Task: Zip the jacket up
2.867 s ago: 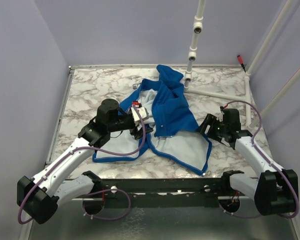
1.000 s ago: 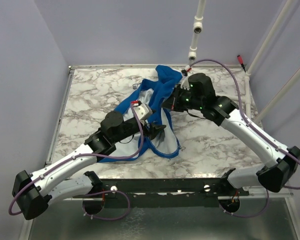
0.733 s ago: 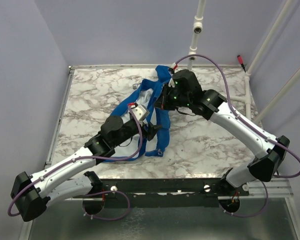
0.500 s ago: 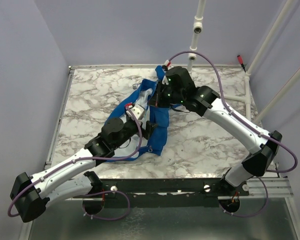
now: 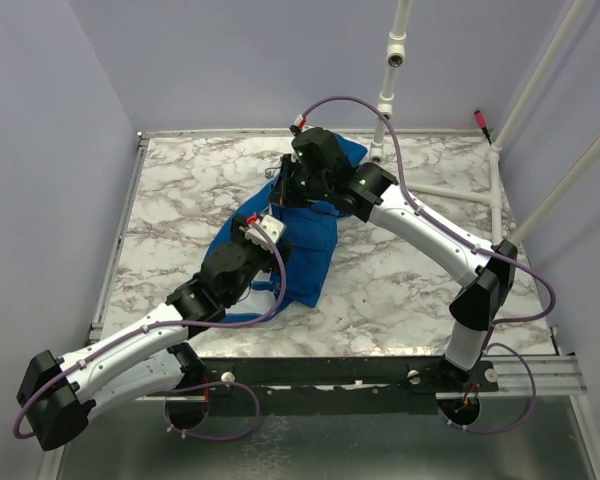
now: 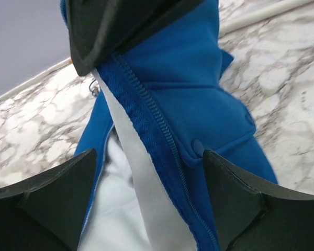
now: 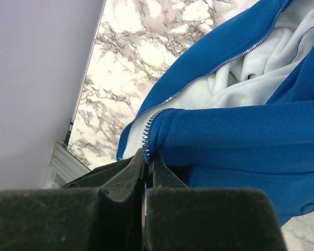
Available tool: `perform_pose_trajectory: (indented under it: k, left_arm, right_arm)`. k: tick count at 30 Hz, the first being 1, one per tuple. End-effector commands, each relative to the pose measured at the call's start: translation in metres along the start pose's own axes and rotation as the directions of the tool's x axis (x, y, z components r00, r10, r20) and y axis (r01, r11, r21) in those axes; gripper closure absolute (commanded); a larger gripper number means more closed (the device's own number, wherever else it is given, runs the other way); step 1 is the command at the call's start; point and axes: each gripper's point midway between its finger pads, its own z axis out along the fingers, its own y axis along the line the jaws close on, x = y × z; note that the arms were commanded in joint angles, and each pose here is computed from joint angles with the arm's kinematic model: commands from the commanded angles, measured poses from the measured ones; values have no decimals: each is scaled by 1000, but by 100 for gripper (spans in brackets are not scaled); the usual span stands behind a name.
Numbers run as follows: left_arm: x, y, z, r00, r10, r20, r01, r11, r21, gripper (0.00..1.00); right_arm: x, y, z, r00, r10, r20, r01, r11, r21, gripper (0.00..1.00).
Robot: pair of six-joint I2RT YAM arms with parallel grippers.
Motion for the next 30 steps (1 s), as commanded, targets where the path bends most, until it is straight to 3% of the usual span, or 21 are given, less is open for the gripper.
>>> perform_pose_trajectory:
  k: [1,7,20,30]
  left_arm:
    - [29,16,-5,989,125,-85,-131,989,-72,17]
    - [47,26,-4,969,198,-147,-216,970,-111,17]
    - [56,13,2,967,200,-158,-213,974,-72,18]
    - [68,50,-10,914,316,-253,-369,909,-195,24]
  right_arm:
    - [-24,21,-1,995,5,98,-2,1000,-30,99]
    - [-32,23,-1,992,13,126,-9,1000,-29,99]
    - [-35,23,15,991,-2,130,4,1000,-15,99]
    - [-34,13,13,989,-25,142,22,999,23,99]
